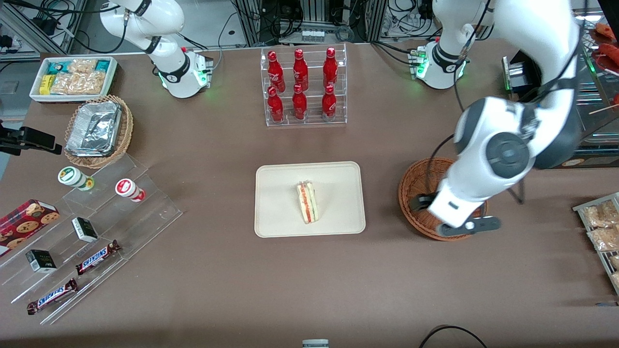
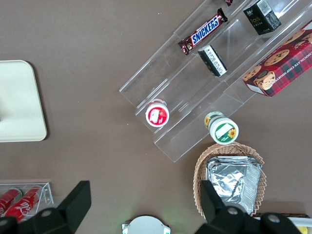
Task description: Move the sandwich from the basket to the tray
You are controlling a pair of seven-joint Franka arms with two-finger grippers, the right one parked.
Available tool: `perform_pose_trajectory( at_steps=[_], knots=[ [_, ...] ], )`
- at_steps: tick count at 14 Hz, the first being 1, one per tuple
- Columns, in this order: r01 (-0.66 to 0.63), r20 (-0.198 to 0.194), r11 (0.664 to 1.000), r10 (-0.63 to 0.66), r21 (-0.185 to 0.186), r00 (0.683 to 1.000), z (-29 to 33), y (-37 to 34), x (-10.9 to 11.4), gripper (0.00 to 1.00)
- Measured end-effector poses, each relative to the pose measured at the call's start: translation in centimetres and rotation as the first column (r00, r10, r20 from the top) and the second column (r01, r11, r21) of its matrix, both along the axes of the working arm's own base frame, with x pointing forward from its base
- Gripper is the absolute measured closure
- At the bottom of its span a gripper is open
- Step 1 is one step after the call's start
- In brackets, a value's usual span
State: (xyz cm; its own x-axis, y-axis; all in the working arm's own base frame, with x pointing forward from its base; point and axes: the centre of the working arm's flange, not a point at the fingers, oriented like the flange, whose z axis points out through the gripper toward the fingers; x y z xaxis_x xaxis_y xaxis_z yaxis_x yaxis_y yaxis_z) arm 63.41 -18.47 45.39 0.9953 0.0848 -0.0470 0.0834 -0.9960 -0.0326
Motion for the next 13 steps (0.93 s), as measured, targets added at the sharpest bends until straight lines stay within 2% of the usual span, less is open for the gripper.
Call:
perform_pose_trajectory(
  at_steps=[1,5,8,13],
  knots=[
    [0.022,-0.005,1.0,-0.022,0.003,1.0,0.8,1.6,-0.5,0.0],
    [0.143,-0.069,0.99,-0.142,0.009,0.988,5.1,7.1,-3.0,0.0],
    [0.181,-0.103,0.983,-0.181,-0.016,0.978,9.1,10.5,-5.3,0.0],
    [0.236,-0.101,0.972,-0.237,-0.017,0.966,14.5,12.7,-9.0,0.0]
  ],
)
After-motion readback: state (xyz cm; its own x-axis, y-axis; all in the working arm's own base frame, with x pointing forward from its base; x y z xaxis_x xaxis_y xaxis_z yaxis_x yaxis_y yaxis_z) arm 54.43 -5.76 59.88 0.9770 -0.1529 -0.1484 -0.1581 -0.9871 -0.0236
